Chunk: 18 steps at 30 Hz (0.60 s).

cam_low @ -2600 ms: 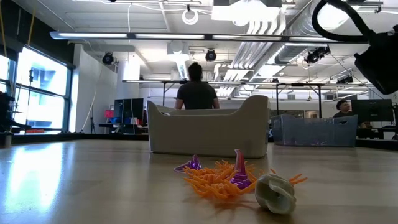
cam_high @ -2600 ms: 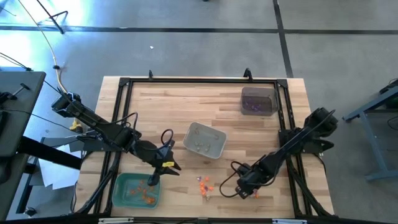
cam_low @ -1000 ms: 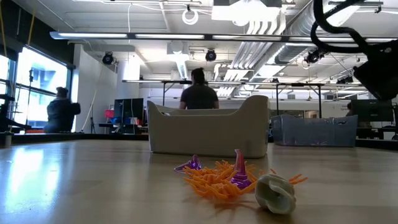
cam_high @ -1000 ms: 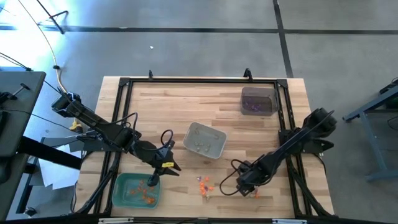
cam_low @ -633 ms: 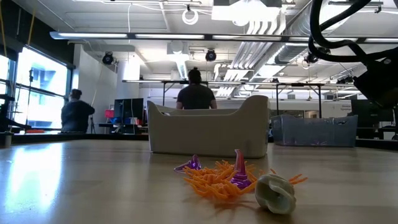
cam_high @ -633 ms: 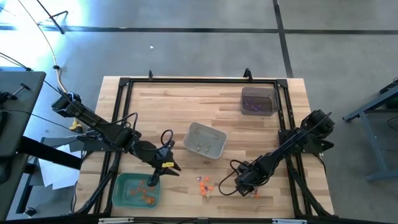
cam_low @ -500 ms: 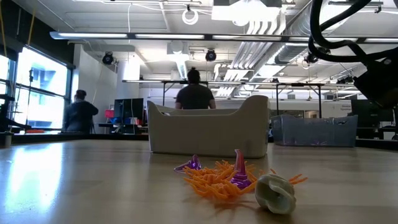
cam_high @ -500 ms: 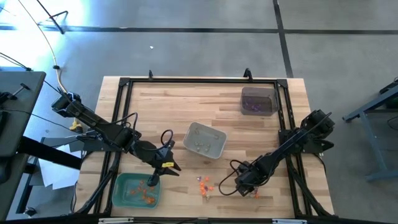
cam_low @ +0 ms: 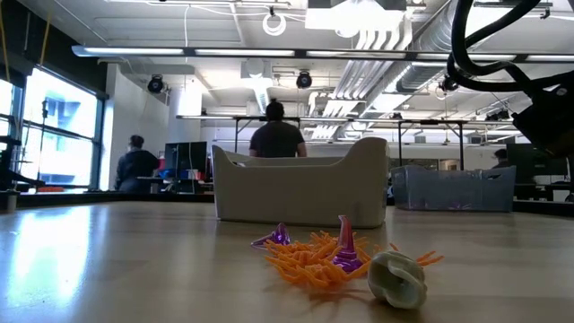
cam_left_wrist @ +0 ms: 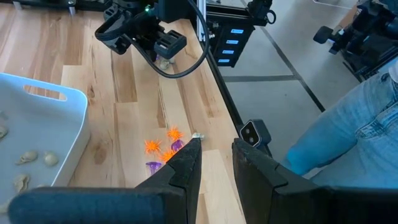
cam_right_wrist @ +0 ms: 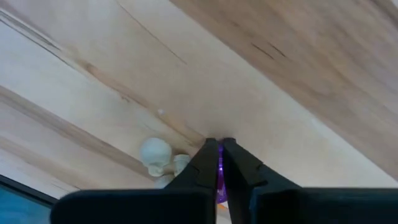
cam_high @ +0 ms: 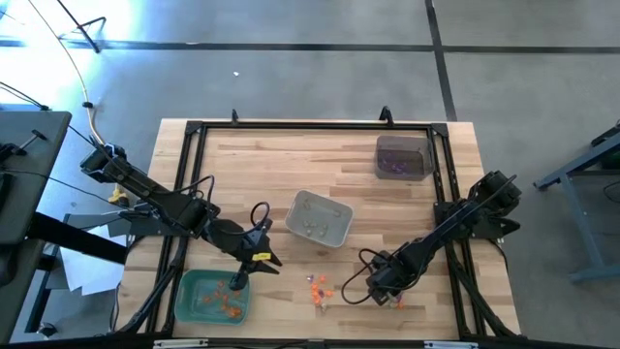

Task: Sort Halloween decoration
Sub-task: Put the violet witch hat toy into the black bin

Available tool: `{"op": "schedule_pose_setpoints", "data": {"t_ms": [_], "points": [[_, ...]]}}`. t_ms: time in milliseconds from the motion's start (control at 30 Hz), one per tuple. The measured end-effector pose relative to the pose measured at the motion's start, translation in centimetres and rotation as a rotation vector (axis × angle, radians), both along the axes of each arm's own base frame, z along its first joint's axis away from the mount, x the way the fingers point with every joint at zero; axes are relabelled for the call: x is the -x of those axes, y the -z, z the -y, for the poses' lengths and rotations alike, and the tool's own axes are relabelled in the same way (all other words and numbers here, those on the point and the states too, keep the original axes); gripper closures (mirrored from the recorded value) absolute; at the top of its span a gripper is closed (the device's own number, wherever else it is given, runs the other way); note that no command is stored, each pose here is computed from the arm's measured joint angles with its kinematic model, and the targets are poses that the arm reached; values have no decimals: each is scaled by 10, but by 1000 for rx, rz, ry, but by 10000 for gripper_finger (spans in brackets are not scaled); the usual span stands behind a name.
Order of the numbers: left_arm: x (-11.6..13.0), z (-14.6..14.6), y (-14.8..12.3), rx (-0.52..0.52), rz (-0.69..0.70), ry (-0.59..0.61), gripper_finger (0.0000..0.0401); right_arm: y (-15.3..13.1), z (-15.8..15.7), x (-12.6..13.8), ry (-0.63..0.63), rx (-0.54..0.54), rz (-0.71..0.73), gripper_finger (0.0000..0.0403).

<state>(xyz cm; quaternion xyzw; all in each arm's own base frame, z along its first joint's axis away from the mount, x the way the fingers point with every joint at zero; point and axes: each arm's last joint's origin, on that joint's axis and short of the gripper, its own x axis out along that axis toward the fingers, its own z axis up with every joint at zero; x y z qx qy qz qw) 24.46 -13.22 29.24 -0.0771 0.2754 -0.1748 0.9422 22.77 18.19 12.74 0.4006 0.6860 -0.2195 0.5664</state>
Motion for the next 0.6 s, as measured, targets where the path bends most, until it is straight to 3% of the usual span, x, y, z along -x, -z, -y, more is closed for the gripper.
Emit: {"op": "schedule_pose_setpoints", "data": {"t_ms": [600], "points": [[0, 0, 0, 0, 0, 0, 325, -12, 3, 3, 5, 11, 49, 402]]}}
